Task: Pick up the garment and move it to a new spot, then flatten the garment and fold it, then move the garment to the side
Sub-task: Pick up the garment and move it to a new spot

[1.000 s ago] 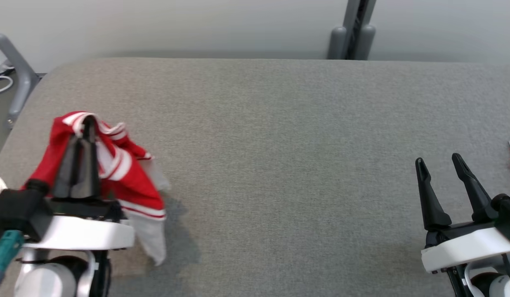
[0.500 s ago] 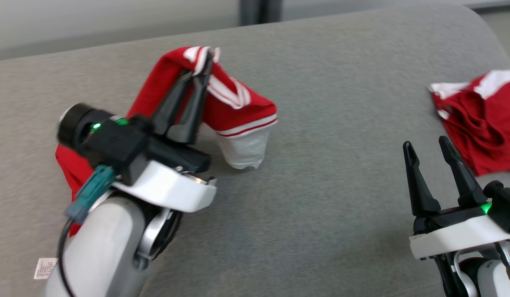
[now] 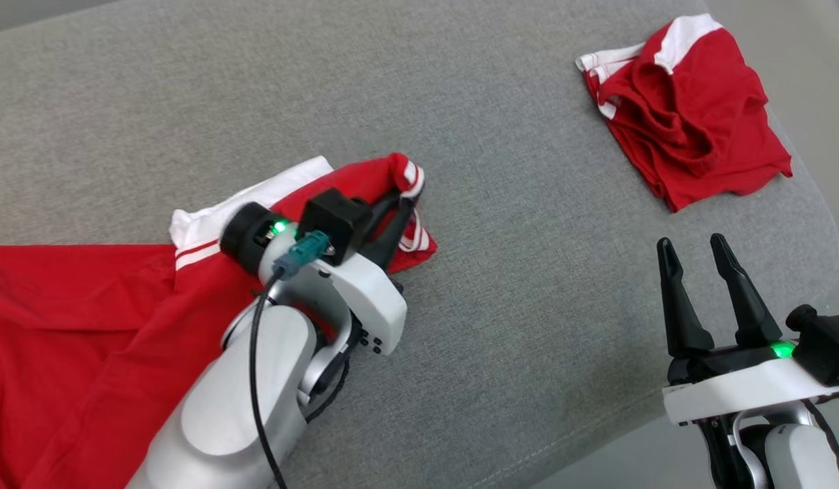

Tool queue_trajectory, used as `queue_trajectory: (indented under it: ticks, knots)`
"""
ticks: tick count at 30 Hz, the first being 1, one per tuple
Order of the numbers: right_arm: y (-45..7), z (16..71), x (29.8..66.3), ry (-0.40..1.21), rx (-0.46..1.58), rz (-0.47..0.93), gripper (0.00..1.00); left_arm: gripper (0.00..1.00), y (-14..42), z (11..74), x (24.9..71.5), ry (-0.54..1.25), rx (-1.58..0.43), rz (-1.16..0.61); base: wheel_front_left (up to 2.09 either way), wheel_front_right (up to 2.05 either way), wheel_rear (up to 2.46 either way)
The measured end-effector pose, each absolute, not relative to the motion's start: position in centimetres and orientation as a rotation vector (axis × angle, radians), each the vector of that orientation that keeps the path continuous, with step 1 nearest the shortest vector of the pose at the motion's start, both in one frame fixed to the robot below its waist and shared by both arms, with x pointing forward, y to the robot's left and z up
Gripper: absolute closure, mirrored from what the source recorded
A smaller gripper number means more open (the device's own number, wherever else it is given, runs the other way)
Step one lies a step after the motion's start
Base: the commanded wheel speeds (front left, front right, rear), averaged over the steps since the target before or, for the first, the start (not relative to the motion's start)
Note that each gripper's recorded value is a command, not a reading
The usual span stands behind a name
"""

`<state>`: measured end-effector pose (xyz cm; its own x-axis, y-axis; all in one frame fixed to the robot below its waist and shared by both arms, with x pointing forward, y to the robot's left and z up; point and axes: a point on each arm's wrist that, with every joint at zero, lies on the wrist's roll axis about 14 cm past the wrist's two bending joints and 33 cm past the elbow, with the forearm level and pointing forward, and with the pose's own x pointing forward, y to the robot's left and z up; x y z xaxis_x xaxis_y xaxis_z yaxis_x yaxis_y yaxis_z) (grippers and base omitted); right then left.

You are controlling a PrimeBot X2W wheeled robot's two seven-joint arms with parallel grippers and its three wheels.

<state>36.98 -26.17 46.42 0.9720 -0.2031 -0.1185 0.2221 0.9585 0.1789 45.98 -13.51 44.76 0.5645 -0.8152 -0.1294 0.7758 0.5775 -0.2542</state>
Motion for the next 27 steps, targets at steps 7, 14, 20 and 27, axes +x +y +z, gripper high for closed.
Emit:
queue_trajectory:
  ticks: [7, 14, 20, 27]
  knots:
    - [-26.0, 45.7, 37.9, 0.104, 0.197, -0.206, 0.00, 0.00, -14.0, 43.7, 44.9, 0.261, -0.201, -0.964, 0.00, 0.00, 0.00]
    - [-25.0, 46.5, 39.1, 0.075, 0.192, -0.166, 0.00, 0.00, -11.1, 48.4, 45.9, 0.088, -0.258, -0.851, 0.00, 0.00, 0.00]
    - [-23.8, 48.2, 39.9, 0.036, 0.197, -0.118, 0.00, 0.00, -4.2, 51.2, 48.1, -0.021, -0.268, -0.599, 0.00, 0.00, 0.00]
    - [-22.2, 49.2, 40.3, 0.018, 0.197, -0.067, 0.00, 0.00, 5.9, 52.5, 49.0, -0.087, -0.264, -0.276, 0.00, 0.00, 0.00]
